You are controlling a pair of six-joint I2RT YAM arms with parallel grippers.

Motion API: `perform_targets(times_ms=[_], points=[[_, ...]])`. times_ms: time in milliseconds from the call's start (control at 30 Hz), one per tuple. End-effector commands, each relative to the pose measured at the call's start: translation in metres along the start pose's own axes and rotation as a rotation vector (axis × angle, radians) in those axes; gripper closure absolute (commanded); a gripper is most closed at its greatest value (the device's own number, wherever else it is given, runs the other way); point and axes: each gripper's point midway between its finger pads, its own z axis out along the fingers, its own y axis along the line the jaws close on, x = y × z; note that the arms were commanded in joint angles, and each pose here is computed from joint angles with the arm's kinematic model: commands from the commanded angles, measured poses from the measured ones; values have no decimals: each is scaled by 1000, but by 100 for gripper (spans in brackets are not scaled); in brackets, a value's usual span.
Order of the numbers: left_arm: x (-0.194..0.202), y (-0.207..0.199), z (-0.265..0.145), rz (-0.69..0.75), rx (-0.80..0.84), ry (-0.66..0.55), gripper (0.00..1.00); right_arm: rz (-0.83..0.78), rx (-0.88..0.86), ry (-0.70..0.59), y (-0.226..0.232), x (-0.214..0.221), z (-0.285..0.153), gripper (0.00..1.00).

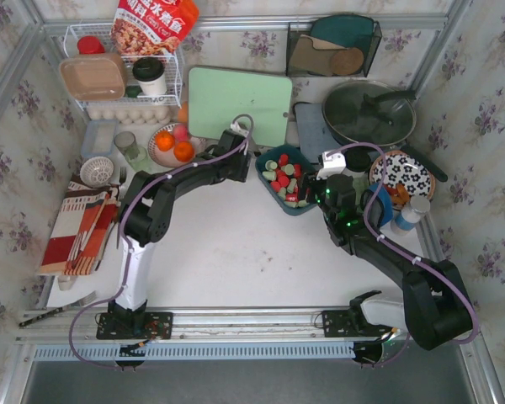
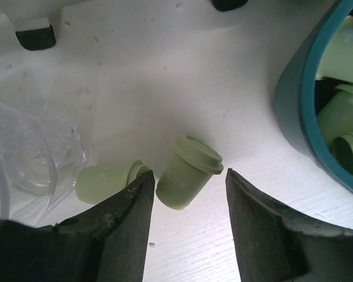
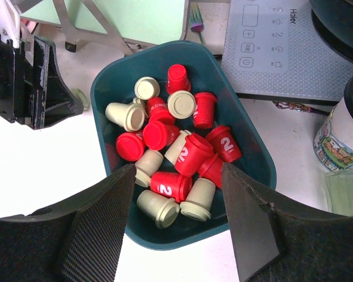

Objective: Mix the coffee capsules in the storage basket

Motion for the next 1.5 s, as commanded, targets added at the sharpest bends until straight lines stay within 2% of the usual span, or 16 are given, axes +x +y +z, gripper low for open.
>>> perform_targets(times_ms=[0, 200, 400, 900, 1033, 1233, 1467], points=[[7, -1, 2, -7, 7, 27, 48, -2, -19, -45, 5, -14, 2, 33], [15, 4, 3, -11, -28, 75, 55, -2, -21, -46, 5, -14, 2, 33], [18, 5, 5, -11, -34, 102, 58, -3, -21, -47, 5, -15, 2, 33], [27, 5, 14, -15, -22, 223, 57, -4, -18, -46, 4, -14, 2, 33], [32, 6, 15, -20, -19, 252, 67, -3, -19, -46, 5, -14, 2, 33], [33, 7, 13, -26, -21, 253, 76, -3, -18, -47, 4, -14, 3, 33], [23, 6, 3, -38, -12, 205, 76, -4, -20, -46, 5, -14, 3, 33]])
